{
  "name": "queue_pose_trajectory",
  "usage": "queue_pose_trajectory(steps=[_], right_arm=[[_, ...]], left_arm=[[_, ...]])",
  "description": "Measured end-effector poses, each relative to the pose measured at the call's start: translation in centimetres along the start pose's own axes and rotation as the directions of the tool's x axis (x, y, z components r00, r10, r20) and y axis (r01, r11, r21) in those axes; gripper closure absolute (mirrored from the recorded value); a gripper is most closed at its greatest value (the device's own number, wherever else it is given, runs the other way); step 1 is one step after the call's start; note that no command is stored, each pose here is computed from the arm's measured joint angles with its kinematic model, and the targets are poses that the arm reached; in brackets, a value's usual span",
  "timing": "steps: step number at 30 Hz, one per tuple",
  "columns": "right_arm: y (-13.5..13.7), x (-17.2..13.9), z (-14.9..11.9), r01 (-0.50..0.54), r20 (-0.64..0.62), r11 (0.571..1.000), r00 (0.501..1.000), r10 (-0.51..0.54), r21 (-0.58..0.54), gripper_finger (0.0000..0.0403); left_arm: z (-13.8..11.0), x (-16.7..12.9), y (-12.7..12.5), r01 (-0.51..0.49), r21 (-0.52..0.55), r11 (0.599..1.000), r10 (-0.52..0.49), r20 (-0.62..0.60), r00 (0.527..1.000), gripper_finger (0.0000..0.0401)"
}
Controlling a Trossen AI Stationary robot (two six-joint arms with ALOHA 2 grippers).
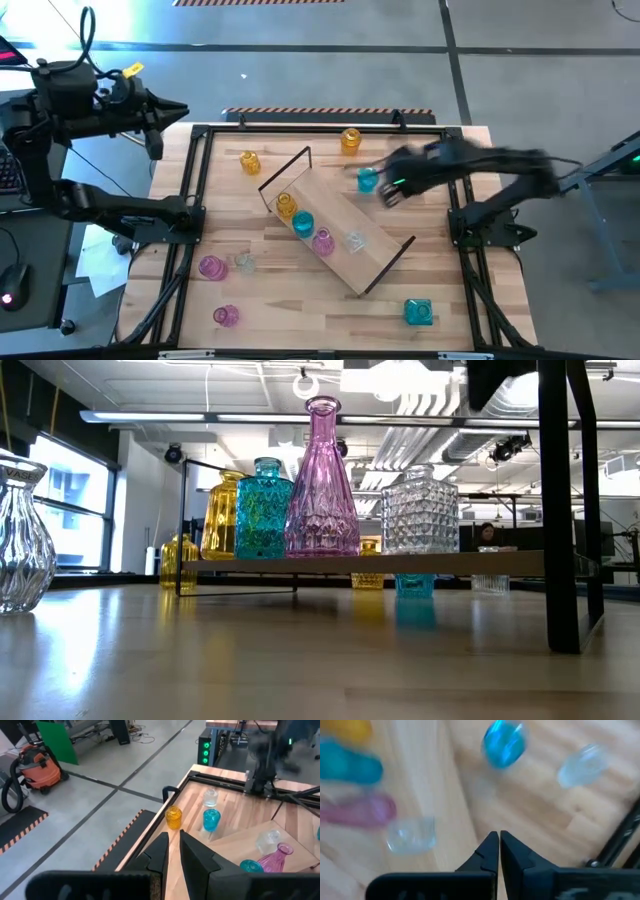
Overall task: Sort vases onto shelf
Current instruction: Put the top left crystal vase on the shelf
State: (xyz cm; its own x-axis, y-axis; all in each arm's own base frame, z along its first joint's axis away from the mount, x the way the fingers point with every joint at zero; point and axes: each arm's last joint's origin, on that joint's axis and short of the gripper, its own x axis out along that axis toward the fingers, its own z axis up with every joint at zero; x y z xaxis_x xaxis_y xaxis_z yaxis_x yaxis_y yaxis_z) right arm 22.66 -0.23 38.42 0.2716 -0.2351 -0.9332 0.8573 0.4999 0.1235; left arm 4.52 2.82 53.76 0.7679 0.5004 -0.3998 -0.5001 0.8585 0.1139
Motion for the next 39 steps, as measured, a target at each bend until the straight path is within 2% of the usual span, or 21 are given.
queue_pose_trajectory(steps=[4, 7, 9, 13, 16, 18, 24, 29, 35, 37, 39], right_arm=[[-4.9, -4.7, -1.3, -0.091, 0.214, 0.987, 0.975, 0.062, 0.129, 0.0403], [-7.1, -4.8, -2.6, -0.145, 0.237, 0.976, 0.966, 0.104, 0.163, 0.0403], [-7.2, -3.2, -3.2, -0.18, 0.21, 0.969, 0.967, 0.144, 0.167, 0.0403], [-5.0, 2.0, -4.1, -0.268, 0.098, 0.953, 0.962, 0.256, 0.143, 0.0403], [-3.2, 5.1, -4.3, -0.378, 0.056, 0.916, 0.926, 0.374, 0.132, 0.0403], [-2.3, 6.7, -4.4, -0.415, 0.025, 0.899, 0.909, 0.416, 0.143, 0.0403], [-0.3, 9.6, -4.0, -0.379, -0.122, 0.912, 0.909, 0.399, 0.155, 0.0403], [2.0, 9.8, -1.6, -0.386, -0.146, 0.918, 0.907, 0.395, 0.088, 0.0403], [2.5, 10.5, -0.1, -0.201, -0.275, 0.98, 0.942, 0.193, -0.002, 0.0403], [2.5, 11.0, -0.1, -0.187, -0.322, 0.982, 0.931, 0.172, -0.016, 0.0403], [2.8, 11.4, 0.1, -0.224, -0.351, 0.974, 0.913, 0.205, -0.014, 0.0403]], left_arm=[[-0.1, -0.4, 0.0, -0.001, -0.006, 1.0, 0.001, 0.01, 1.0, 0.0364], [-0.1, -0.3, 0.0, 0.0, -0.022, 1.0, 0.001, 0.008, 1.0, 0.0364], [-0.1, -0.3, 0.0, 0.0, -0.028, 1.0, 0.0, 0.008, 1.0, 0.0364], [-0.1, -0.3, 0.0, 0.0, -0.03, 1.0, 0.001, 0.008, 1.0, 0.0364], [-0.1, -0.2, 0.0, 0.0, -0.03, 1.0, 0.0, 0.007, 1.0, 0.0364], [0.0, 0.0, 0.0, 0.0, -0.029, 1.0, 0.0, 0.006, 1.0, 0.0364], [0.1, 0.0, 0.0, 0.0, -0.03, 1.0, 0.001, 0.006, 1.0, 0.0364], [0.1, 0.0, 0.0, 0.0, -0.029, 1.0, 0.0, 0.005, 1.0, 0.0364], [0.1, 0.0, 0.0, 0.0, -0.029, 1.0, 0.001, 0.005, 1.0, 0.0364], [0.0, 0.0, 0.0, 0.0, -0.029, 1.0, 0.001, 0.006, 1.0, 0.0364], [0.0, -0.1, 0.0, 0.0, -0.029, 1.0, 0.0, 0.006, 1.0, 0.0364]])
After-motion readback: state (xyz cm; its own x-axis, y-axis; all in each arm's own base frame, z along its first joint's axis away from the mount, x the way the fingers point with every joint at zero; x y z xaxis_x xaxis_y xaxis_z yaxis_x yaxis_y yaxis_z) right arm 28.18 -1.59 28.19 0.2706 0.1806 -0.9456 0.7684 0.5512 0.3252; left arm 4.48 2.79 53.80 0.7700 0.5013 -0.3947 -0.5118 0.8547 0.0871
